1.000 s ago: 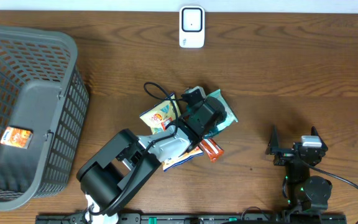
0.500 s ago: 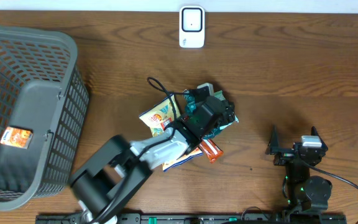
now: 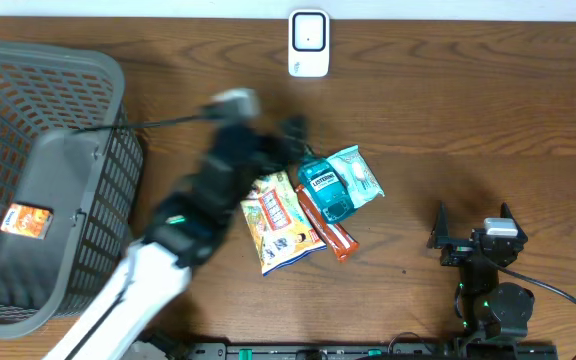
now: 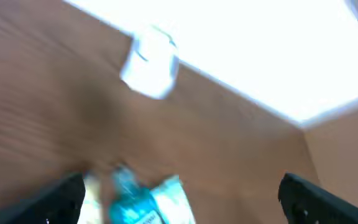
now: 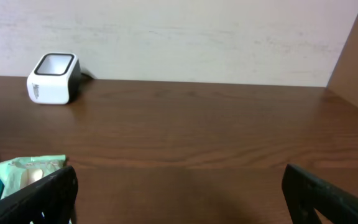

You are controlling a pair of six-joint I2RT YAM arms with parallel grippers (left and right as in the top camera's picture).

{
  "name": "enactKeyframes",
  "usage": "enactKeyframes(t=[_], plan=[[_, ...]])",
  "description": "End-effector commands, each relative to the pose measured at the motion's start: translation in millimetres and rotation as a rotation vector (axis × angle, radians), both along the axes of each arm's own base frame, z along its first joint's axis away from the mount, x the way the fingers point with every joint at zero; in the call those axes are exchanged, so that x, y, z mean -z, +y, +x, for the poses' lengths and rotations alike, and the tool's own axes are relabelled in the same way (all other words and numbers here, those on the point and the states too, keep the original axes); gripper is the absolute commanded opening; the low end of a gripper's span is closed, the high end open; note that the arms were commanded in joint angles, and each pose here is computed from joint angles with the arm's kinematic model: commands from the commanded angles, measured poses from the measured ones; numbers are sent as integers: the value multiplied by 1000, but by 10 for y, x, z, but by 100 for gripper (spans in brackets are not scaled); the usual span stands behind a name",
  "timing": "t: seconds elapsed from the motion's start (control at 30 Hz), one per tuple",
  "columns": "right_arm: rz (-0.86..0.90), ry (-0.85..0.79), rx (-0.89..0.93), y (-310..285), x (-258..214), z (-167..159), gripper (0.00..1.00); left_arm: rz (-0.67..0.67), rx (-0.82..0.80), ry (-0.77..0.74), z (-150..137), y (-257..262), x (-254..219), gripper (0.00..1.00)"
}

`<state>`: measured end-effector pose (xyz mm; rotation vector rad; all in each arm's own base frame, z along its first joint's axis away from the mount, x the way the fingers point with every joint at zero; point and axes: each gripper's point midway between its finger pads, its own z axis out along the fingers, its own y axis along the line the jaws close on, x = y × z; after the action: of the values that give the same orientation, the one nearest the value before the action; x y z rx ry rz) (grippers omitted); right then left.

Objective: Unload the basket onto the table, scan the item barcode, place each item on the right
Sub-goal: 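Open the left gripper to drop the wipes pack beside the bottle, then reach the left gripper into the basket and grasp the orange Kleenex pack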

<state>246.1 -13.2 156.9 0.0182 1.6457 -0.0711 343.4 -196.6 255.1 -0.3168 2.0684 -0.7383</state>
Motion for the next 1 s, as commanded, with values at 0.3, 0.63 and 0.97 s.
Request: enactKeyframes(t=[0.3,0.63,0.97], plan=[[-7,0,-14,29,2,-1,99,98,-617,-140,-447,2343,-908,98],[-8,0,-14,29,2,-1,99,58,-1099,172,-968,3537,-234,98],[-7,0,-14,29,2,-1,99,37,-1266,600,-1314,4049,757,100]])
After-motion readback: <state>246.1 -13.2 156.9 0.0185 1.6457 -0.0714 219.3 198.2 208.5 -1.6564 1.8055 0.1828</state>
